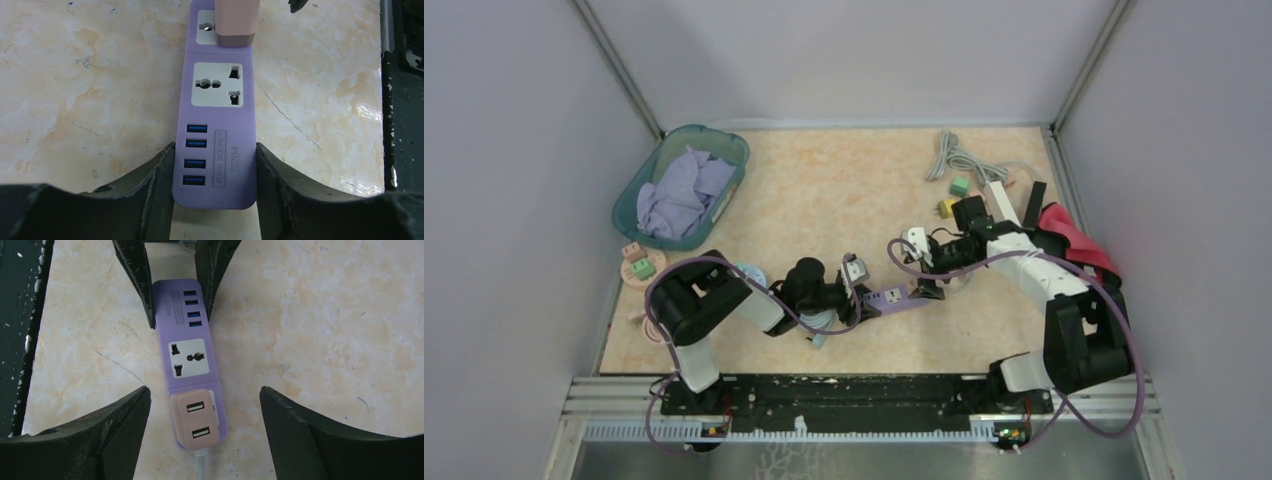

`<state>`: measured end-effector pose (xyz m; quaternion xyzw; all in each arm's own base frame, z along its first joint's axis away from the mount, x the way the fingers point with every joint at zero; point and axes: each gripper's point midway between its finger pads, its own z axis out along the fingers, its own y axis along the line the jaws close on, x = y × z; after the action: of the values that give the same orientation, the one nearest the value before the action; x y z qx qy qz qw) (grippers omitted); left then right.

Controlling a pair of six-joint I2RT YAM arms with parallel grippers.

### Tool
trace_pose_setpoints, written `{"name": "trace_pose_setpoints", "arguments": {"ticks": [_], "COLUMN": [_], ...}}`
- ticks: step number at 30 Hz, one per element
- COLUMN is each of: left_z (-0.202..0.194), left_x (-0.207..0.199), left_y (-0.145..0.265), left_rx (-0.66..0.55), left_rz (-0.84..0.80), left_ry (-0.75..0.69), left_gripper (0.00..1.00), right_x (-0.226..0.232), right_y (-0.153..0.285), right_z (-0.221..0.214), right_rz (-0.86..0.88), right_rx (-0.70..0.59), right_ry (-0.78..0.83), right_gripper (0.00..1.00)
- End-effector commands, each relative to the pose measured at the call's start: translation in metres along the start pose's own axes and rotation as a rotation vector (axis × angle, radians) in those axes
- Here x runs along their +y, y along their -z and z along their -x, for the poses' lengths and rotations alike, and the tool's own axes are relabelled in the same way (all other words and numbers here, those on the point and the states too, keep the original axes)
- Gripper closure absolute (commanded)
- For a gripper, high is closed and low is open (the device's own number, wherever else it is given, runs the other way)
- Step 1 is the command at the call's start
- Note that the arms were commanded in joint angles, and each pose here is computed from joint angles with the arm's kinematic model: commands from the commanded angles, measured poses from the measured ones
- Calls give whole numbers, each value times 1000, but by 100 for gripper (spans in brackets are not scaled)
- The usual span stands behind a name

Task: Pull the plug off the socket
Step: Remove the plug from the socket.

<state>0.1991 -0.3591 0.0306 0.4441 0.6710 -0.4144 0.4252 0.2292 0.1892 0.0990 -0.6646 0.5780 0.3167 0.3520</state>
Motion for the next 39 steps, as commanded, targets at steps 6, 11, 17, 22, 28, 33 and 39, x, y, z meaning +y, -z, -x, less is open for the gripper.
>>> {"name": "trace_pose_setpoints", "arguments": {"ticks": [6,11,17,22,28,33,39], "left_z": [-16,-15,-15,-13,-3,13,29], "left_x": [-7,-5,-3,0,4,2,-2], "left_y": [4,3,5,5,4,1,-8], "left_rx": [50,55,65,67,30,-30,-102], "left_rz": [-26,-18,-5,17,50,65,85], "left_ry": [15,7,-3,-14,-40,-115,-238], "left_gripper": [98,98,98,93,51,37,32], "right_x": [-6,-1,2,8,17,21,24], "right_y": [5,1,-5,-8,-13,-16,-16], "right_z": [-7,-11,-19,-19,-26,-36,-37], "right_rz": [14,51,80,111,150,167,199], "right_rx": [80,93,139,147,165,199,193], "right_ry": [72,71,84,101,166,196,240], "right_gripper": [30,45,72,87,92,96,99]}}
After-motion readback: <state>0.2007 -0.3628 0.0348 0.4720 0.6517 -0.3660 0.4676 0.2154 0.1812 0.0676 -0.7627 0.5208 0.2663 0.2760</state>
